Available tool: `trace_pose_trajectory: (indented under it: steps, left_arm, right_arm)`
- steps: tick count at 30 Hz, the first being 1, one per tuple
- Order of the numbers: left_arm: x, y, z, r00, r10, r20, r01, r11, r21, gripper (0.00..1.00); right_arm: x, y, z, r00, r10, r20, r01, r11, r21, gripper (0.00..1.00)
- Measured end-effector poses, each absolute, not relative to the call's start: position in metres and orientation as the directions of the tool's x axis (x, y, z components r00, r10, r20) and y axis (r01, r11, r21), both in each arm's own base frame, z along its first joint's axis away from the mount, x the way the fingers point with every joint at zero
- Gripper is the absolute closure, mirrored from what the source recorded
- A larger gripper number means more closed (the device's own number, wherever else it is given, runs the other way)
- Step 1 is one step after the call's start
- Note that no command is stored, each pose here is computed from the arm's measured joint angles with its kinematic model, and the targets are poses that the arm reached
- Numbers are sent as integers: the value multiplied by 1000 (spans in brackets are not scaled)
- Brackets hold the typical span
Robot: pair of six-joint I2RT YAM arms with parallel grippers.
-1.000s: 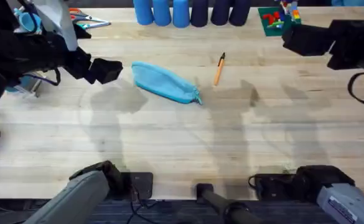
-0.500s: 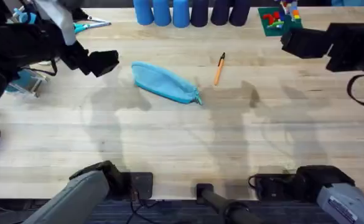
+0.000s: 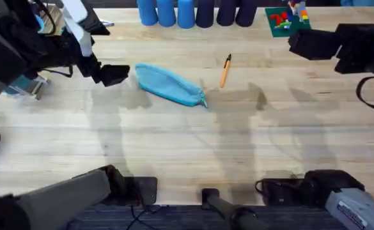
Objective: Unzip the bag, pick up the pens from the table one at a time and place them inside, then zip the bag closed.
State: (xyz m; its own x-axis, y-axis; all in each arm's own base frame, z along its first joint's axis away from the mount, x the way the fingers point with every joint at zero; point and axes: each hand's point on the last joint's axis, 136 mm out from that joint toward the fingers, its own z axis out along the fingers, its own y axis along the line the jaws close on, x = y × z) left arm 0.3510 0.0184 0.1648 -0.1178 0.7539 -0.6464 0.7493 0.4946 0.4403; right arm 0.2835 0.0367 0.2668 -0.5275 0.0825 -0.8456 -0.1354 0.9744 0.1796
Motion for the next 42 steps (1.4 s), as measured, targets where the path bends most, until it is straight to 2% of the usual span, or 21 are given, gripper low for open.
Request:
trace_pose_trajectory:
  steps: [7,9,16,20,33,34,38,42]
  left_arm:
    - [348,3,131,-91,705,-704,833,441,334,9]
    - [348,-1,108,-116,674,-730,861,435,264,8]
    - [349,-7,74,-163,639,-752,890,424,167,8]
    - [358,-15,86,-83,604,-793,888,406,217,8]
    - [356,-31,108,-12,491,-871,896,392,208,8]
    - [356,-32,109,-10,485,-875,897,391,207,20]
    - [354,-34,111,-14,469,-883,900,391,194,218]
    - [351,-33,107,-40,477,-878,903,394,173,240]
  right_arm:
    - [284,37,267,-527,82,-846,-135,974,179,6]
    - [284,37,267,-527,82,-846,-135,974,180,6]
    - [284,37,267,-528,85,-845,-134,974,182,6]
    - [284,37,267,-528,85,-845,-134,974,182,5]
    - [283,37,267,-529,85,-844,-134,974,182,5]
    - [283,37,267,-529,85,-844,-134,974,182,6]
    - [283,37,267,-529,85,-845,-134,974,182,5]
    - [283,37,267,-529,85,-844,-134,974,182,5]
